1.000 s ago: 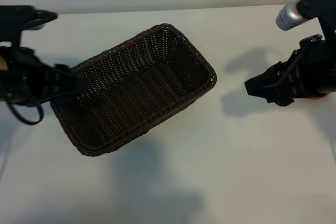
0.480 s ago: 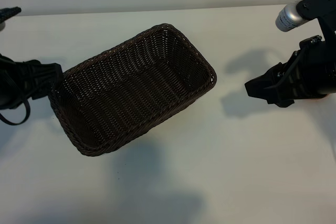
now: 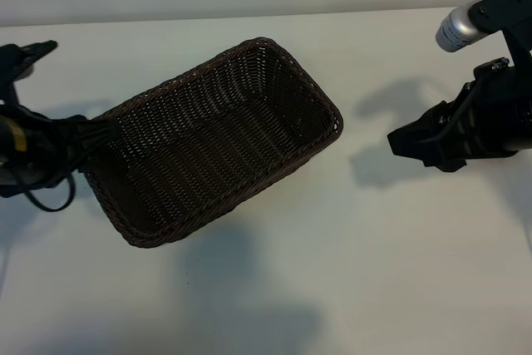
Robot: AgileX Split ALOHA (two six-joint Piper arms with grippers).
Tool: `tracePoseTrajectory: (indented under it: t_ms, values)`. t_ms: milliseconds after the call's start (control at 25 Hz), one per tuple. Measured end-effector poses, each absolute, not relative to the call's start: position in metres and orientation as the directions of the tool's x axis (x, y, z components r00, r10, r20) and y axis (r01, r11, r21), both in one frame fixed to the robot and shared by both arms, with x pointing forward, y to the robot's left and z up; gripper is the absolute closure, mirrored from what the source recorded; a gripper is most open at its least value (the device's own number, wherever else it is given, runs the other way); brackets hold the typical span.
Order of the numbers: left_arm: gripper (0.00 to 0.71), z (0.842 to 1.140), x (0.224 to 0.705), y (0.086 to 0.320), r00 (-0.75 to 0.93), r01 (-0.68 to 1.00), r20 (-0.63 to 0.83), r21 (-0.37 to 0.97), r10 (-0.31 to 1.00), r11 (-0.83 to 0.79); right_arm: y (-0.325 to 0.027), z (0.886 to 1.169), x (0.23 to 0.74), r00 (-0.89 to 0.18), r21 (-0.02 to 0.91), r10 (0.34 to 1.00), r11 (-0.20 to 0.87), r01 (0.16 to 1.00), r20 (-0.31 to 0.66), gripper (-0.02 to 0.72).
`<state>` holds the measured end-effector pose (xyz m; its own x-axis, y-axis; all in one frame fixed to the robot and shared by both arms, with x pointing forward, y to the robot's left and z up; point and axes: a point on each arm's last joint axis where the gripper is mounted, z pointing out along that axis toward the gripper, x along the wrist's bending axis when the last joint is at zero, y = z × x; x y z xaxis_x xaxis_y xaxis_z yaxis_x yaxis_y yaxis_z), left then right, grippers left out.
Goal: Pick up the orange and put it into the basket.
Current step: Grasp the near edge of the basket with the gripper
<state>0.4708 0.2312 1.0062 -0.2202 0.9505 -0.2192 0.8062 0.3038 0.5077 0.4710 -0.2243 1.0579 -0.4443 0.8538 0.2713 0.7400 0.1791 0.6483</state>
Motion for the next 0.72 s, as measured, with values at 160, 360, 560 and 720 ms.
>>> tracePoseTrajectory:
  t_ms: [160,360,560,720]
  values:
    - [0.127,0.993,0.478,0.227,-0.233,0.821,-0.223,0.477,0.946,0.315,-0.224,1.058,0.471,-0.445,0.648,0.854,0.179,0.740,0.272,0.110]
    - [0.127,0.987,0.481,0.224,-0.258,0.822,-0.249,0.451,0.934,0.347,-0.224,1.058,0.471,-0.445,0.646,0.853,0.181,0.742,0.273,0.110]
    - [0.127,0.986,0.481,0.224,-0.272,0.821,-0.258,0.441,0.927,0.364,-0.224,1.058,0.470,-0.447,0.643,0.851,0.183,0.744,0.275,0.110]
    - [0.127,0.975,0.480,0.224,-0.289,0.830,-0.249,0.416,0.924,0.372,-0.224,1.057,0.469,-0.453,0.633,0.847,0.192,0.750,0.280,0.110]
